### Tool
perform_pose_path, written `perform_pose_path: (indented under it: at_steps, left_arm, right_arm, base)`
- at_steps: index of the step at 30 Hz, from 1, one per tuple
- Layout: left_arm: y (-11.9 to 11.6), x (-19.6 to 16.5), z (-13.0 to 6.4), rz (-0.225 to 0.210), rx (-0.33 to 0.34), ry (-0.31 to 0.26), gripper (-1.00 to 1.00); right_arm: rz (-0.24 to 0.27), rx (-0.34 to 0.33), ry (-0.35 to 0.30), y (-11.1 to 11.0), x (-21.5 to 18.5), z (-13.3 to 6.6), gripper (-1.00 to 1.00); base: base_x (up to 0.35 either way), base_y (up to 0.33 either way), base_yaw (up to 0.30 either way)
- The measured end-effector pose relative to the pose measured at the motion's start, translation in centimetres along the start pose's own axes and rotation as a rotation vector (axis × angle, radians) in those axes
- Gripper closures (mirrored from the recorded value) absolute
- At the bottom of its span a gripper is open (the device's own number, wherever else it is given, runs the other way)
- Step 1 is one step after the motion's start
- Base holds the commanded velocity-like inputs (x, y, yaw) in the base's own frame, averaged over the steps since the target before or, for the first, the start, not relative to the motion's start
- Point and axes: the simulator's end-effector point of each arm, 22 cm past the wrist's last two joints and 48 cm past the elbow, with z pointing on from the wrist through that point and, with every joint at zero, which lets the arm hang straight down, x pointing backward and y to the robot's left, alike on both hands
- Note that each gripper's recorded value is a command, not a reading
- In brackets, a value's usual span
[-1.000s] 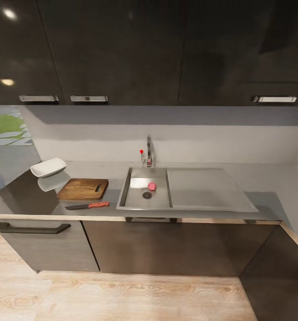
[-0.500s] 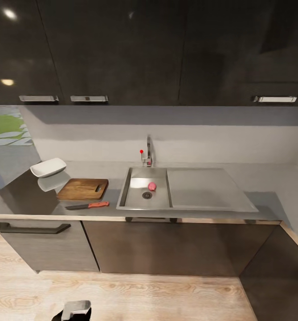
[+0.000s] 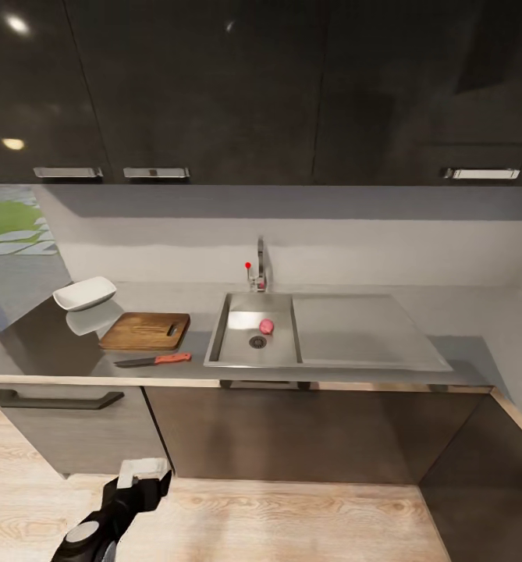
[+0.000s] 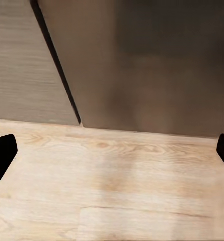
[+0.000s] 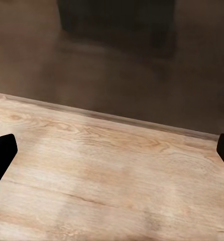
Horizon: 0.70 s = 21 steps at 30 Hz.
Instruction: In the kitchen, take the Vidalia onion out of the sink, dice it on the chopping board with the paring knife, put the diced onion into the bowl on the countertop, then place both the paring knife and the chopping board into the sink.
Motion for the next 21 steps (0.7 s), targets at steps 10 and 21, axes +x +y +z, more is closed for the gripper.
perform_pose_path:
  at_steps: [10,21]
  left_arm:
    - [-2.1,-14.3,0.8,-0.028,0.032,-0.131,-1.00]
    - [-6.1,-28.7,0.2,-0.049,0.101,-0.220,-1.00]
  right_arm:
    - [0.000,0.002,0.001,-0.1,0.0,0.0,-1.00]
    - [-0.003,0.005,0.001,-0.3,0.1,0.0,-1.00]
  base:
    - [0.000,0.000,0.000]
    - [0.000,0.000,0.000]
